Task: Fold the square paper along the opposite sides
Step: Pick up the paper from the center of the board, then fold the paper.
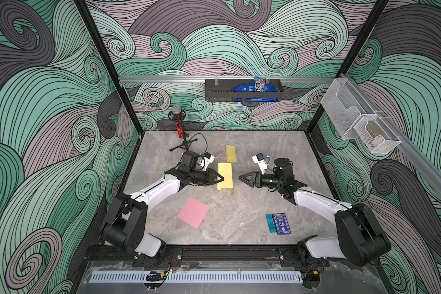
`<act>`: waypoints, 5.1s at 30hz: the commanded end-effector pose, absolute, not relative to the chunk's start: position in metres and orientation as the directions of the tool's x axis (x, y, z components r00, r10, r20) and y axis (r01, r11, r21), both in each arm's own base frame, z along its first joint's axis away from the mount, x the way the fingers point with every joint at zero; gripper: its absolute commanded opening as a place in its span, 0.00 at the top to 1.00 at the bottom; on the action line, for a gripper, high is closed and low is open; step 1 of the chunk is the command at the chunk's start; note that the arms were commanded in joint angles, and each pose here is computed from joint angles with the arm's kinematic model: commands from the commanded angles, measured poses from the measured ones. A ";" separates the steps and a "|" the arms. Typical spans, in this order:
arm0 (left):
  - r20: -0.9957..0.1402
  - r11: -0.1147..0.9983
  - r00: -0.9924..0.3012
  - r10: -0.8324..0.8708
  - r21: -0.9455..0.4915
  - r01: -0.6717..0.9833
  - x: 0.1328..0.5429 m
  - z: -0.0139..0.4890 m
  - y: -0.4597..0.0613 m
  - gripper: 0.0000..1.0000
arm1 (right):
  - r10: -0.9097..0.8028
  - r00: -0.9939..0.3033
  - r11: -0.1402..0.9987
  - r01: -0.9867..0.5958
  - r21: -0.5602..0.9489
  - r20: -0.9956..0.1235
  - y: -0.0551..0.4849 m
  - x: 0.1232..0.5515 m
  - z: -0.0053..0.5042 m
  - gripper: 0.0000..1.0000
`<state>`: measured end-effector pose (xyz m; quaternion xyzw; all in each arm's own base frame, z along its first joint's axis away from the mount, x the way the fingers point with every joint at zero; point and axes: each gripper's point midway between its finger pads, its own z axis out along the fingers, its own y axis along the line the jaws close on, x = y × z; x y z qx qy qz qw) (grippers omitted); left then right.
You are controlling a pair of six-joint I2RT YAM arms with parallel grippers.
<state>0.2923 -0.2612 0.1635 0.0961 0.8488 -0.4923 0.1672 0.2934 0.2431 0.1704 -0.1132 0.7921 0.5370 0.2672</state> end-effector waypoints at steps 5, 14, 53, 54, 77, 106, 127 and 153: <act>-0.395 0.345 -0.918 0.026 -0.859 0.379 0.279 0.191 -0.268 0.73 | 0.104 -0.851 0.173 -0.495 0.851 -0.516 0.263 0.280 0.204 0.33; -0.423 0.308 -0.906 0.015 -0.860 0.406 0.275 0.206 -0.269 0.74 | 0.051 -0.865 0.118 -0.491 0.863 -0.499 0.294 0.279 0.204 0.37; -0.535 0.239 -0.841 -0.085 -0.830 0.504 0.280 0.264 -0.236 0.54 | -0.009 -0.832 0.084 -0.554 0.829 -0.555 0.302 0.272 0.249 1.00; -0.535 0.245 -0.840 -0.088 -0.829 0.502 0.281 0.262 -0.235 0.58 | -0.009 -0.829 0.091 -0.557 0.825 -0.559 0.300 0.272 0.249 1.00; -0.544 0.304 -0.833 -0.106 -0.815 0.493 0.291 0.256 -0.230 1.00 | -0.017 -0.821 0.139 -0.567 0.812 -0.570 0.292 0.267 0.244 0.91; -0.540 0.132 -0.836 -0.094 -0.839 0.528 0.281 0.283 -0.239 1.00 | -0.030 -0.807 0.090 -0.591 0.802 -0.590 0.310 0.281 0.201 0.62; -0.529 0.154 -0.844 -0.087 -0.844 0.513 0.281 0.269 -0.239 1.00 | 0.068 -0.763 0.049 -0.641 0.766 -0.643 0.283 0.258 0.270 0.59; -0.523 0.120 -0.848 -0.087 -0.850 0.512 0.278 0.279 -0.240 1.00 | -0.035 -0.746 -0.043 -0.664 0.747 -0.665 0.342 0.238 0.269 0.35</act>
